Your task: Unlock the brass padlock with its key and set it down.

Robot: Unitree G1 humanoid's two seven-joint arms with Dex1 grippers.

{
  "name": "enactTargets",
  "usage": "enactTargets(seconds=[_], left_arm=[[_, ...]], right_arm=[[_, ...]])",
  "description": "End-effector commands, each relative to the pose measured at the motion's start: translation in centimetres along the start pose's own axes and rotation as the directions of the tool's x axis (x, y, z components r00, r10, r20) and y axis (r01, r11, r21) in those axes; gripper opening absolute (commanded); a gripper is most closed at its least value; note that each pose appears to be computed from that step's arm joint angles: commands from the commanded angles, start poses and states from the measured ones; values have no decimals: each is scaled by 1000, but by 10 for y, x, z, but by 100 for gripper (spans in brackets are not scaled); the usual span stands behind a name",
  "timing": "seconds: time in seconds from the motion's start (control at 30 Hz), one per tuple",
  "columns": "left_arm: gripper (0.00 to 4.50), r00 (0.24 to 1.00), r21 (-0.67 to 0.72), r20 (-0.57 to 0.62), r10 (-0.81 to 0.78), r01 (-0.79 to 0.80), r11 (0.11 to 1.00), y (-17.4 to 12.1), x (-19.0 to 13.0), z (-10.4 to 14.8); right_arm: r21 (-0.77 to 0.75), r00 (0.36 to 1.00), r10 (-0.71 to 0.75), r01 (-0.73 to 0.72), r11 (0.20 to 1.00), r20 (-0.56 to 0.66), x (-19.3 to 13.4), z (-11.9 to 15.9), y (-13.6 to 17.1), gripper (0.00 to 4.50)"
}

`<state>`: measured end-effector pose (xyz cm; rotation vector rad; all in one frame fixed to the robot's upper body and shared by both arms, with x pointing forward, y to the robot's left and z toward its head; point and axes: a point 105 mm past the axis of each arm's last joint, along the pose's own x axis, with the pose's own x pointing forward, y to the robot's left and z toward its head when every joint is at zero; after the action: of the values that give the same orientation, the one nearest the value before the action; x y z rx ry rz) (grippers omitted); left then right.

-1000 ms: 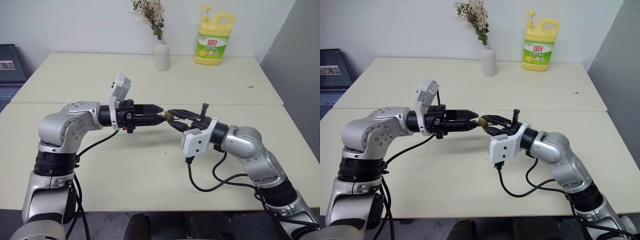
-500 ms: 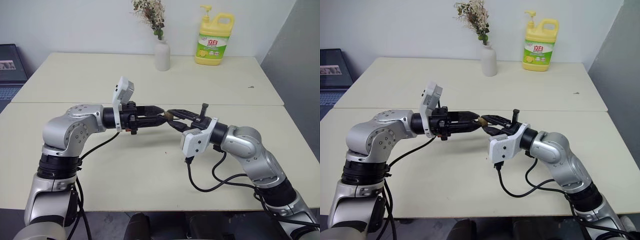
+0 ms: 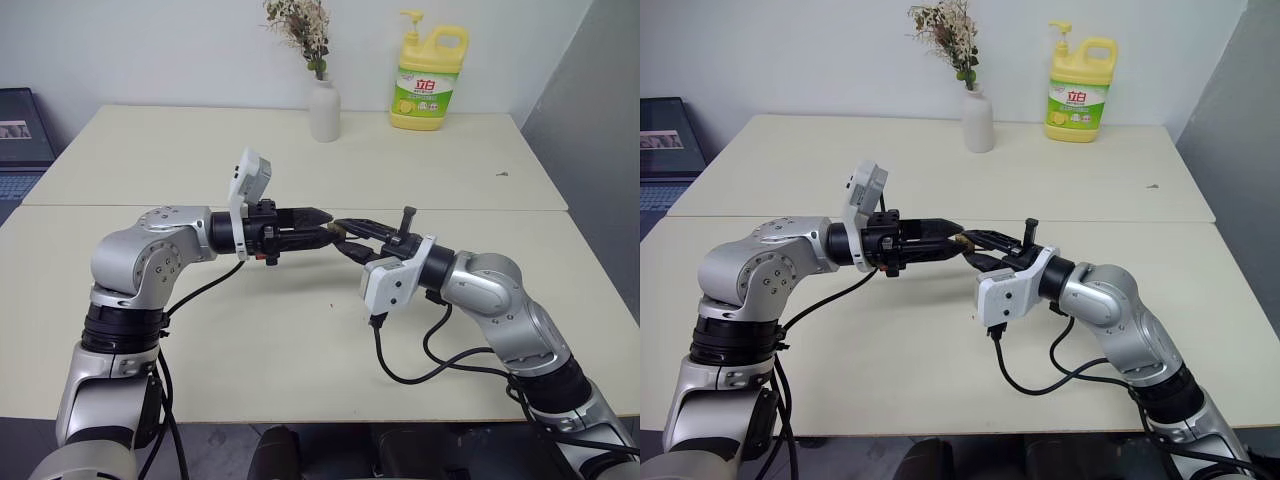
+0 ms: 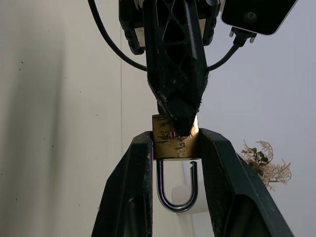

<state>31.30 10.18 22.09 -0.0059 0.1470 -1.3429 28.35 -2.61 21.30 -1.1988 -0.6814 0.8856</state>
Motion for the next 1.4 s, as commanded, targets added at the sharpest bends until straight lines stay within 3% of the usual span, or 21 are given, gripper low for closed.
enactTargets(seconds=[0.03,0.2,0.9,1.17,1.4], left_arm=[[171,1000,30,-4,-26,27,999,-4,3,7],[17,999,29,-9,-31,31,999,-4,3,6],[17,1000,41,9,-24,24,999,1,2,10],[17,1000,47,15,-23,23,999,2,0,11],[17,998,85,-19,-55,57,995,1,-8,7]], right_arm=[[-33,998,-33,35,999,48,-2,13,-11,95],[-40,998,-32,34,999,50,-2,14,-11,95],[-68,998,-39,41,997,40,-3,12,-10,95],[-68,999,-28,30,997,23,-3,6,-9,377],[18,999,-6,7,1000,-32,-19,-9,-9,385]])
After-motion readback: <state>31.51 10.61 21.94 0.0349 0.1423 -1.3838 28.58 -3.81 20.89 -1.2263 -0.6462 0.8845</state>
